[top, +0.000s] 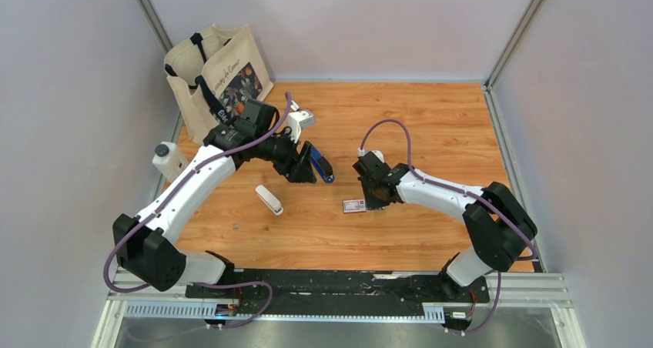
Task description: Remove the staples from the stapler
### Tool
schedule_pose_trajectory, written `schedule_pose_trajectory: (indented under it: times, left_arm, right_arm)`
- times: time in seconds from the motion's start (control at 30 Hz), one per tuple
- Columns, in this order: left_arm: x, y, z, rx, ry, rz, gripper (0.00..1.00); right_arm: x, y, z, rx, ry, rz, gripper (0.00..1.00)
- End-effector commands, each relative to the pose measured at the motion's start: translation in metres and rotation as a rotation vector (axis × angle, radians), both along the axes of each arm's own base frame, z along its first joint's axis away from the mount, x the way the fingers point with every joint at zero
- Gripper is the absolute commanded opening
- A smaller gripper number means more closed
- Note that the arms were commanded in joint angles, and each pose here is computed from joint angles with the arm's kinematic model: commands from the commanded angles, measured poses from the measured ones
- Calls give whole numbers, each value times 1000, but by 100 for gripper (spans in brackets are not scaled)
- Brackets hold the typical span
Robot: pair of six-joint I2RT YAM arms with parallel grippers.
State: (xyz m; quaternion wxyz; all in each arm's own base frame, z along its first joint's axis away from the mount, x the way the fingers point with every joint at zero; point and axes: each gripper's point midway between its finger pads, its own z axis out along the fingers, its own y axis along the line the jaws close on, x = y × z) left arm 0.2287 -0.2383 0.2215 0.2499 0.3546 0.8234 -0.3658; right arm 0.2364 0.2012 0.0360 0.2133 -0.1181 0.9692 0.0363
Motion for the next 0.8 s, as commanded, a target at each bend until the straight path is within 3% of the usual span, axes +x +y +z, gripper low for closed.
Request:
schedule_pose_trajectory:
  times: [0.0,0.77]
  left_arm:
    - [-1,-2,15,-30,-78,-25,73]
    - [-4,-1,16,-33,-80,-32,73]
  right_arm:
    - [7,6,6,5,-27,15,15]
    - [3,6,1,-2,-9,41,19]
